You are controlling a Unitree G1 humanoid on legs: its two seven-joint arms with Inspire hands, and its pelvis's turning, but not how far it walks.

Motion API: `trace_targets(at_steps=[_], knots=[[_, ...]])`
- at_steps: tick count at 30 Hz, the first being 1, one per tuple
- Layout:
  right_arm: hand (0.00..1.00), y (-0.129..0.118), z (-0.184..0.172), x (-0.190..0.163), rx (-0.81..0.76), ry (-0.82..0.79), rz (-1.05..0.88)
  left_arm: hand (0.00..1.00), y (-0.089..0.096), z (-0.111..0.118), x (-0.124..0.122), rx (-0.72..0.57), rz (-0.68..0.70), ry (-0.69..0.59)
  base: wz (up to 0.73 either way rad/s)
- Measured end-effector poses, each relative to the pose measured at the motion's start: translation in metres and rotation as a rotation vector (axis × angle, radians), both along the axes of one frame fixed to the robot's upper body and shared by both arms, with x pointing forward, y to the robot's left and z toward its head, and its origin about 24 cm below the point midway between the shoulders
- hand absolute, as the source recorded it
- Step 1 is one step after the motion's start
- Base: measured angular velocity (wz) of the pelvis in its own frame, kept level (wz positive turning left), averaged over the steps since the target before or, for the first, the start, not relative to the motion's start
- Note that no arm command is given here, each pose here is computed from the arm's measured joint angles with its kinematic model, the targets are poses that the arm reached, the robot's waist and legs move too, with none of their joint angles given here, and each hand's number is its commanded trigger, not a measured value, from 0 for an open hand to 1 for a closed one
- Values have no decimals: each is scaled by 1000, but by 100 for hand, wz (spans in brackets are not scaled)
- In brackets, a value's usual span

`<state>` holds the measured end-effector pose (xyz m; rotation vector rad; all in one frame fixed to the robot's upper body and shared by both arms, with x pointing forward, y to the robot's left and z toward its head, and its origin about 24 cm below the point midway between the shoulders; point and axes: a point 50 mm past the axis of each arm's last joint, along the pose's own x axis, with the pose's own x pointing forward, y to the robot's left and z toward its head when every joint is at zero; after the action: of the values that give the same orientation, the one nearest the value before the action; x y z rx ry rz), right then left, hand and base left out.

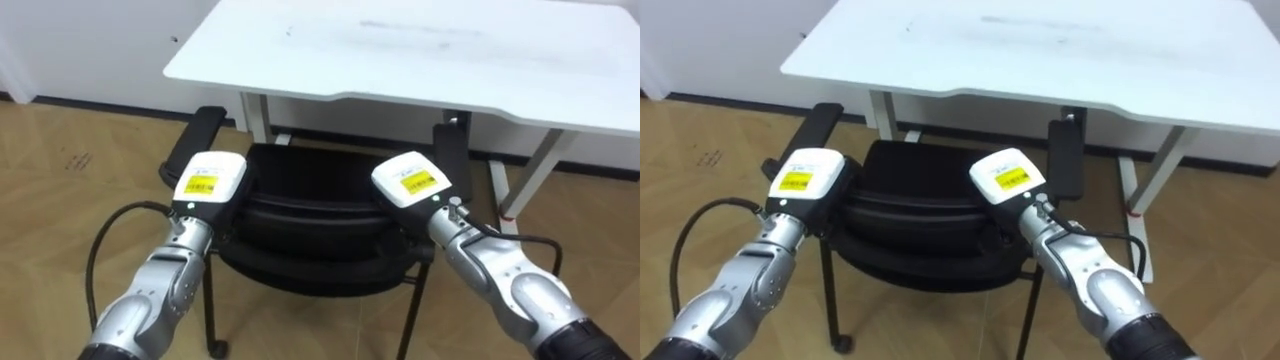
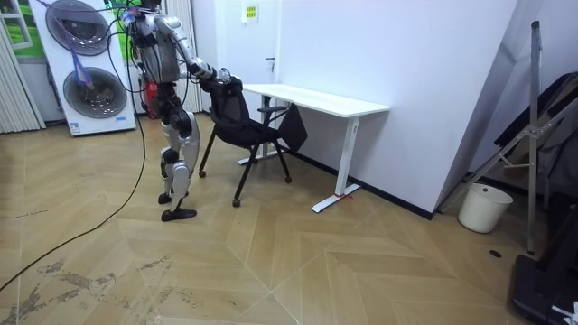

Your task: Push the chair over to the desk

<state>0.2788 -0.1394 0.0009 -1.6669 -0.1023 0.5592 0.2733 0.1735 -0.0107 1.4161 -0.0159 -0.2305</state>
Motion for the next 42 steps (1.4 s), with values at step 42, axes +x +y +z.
trace_targets(at_steps=[42], knots=[[100, -15, -4, -3, 84, -133, -56, 100, -16, 24, 17, 62, -49, -11, -18]])
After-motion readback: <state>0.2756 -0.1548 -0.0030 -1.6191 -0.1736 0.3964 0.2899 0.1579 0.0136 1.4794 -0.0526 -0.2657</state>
